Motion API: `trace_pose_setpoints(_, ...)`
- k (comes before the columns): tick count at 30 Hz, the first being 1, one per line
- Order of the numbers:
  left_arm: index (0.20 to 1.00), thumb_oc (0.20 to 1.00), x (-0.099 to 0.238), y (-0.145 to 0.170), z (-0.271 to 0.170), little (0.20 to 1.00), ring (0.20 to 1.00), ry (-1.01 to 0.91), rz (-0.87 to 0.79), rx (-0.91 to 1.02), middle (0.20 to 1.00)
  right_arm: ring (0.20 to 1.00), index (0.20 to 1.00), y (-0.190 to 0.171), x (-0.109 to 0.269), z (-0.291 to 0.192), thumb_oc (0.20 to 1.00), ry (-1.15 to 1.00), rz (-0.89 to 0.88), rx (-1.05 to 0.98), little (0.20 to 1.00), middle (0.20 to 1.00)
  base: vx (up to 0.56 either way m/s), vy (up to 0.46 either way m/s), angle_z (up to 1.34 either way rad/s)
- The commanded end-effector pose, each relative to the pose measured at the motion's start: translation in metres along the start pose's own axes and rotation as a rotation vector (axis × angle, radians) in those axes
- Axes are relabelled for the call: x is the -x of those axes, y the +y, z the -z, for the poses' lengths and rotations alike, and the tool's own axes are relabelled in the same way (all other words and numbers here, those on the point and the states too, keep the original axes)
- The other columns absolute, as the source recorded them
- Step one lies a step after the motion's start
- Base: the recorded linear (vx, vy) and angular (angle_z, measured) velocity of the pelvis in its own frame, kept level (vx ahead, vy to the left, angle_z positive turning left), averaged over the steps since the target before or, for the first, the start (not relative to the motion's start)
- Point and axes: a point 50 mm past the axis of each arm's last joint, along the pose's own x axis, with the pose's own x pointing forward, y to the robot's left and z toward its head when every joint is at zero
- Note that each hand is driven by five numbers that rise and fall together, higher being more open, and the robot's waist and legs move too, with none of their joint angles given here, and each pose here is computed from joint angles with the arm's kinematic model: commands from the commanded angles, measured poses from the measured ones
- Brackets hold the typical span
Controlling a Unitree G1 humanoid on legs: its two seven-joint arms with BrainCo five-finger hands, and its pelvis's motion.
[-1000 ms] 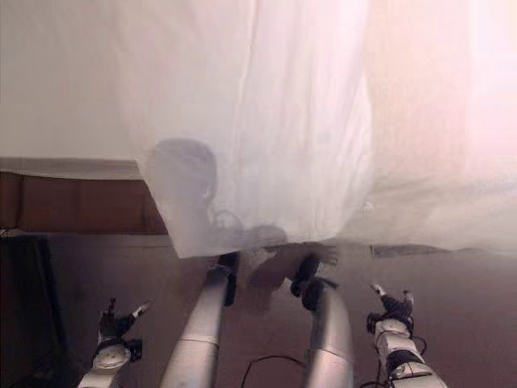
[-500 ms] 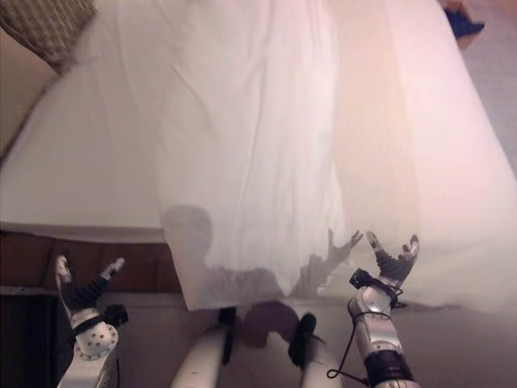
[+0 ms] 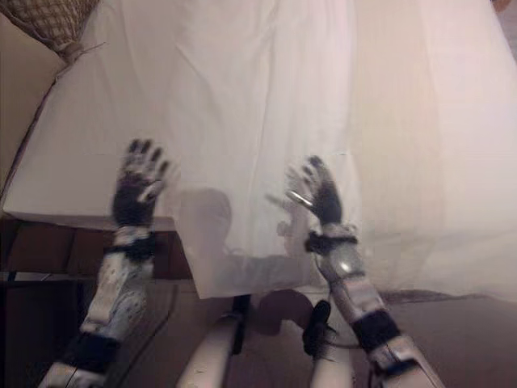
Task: Make the bed
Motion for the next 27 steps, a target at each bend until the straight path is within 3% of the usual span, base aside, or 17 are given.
trace_pose_setpoints(1,1.000,1.000,-0.010,-0.004,0.018,1.000,1.000,0.109,0.045,0.104,1.000,1.000,1.000,0.018,-0.020,-0.010,1.000,-0.018,-0.054,-0.144,1.000,1.000,-0.06,0.017,-0.05)
trace_pose_setpoints(6,1.000,1.000,-0.030,-0.016,0.043,1.000,1.000,0.252,0.057,0.119,1.000,1.000,1.000,0.037,-0.047,-0.010,1.000,0.044,-0.090,-0.127,1.000,1.000,-0.04,0.012,-0.05)
trace_pose_setpoints(15,1.000,1.000,-0.065,-0.046,0.051,1.000,1.000,0.276,0.023,0.237,1.000,1.000,1.000,0.057,-0.074,-0.009,1.000,0.119,-0.082,-0.191,1.000,1.000,0.01,-0.006,-0.04)
trace_pose_setpoints(21,1.000,1.000,-0.071,0.009,0.060,1.000,1.000,0.372,-0.243,0.090,1.000,1.000,1.000,0.015,-0.091,-0.012,1.000,0.187,0.134,-0.043,1.000,1.000,0.02,-0.003,-0.07)
trace_pose_setpoints(22,1.000,1.000,-0.066,0.036,0.056,1.000,1.000,0.387,-0.335,0.049,1.000,1.000,1.000,-0.015,-0.088,-0.013,1.000,0.206,0.259,-0.027,1.000,1.000,0.03,-0.001,-0.06)
trace_pose_setpoints(23,1.000,1.000,-0.066,0.036,0.056,1.000,1.000,0.386,-0.334,0.049,1.000,1.000,1.000,-0.014,-0.089,-0.014,1.000,0.205,0.258,-0.027,1.000,1.000,0.03,-0.010,-0.06)
trace_pose_setpoints(27,1.000,1.000,-0.056,0.083,0.040,1.000,1.000,0.379,-0.518,-0.019,1.000,1.000,1.000,-0.074,-0.077,-0.024,1.000,0.229,0.476,0.049,1.000,1.000,0.01,-0.017,0.01)
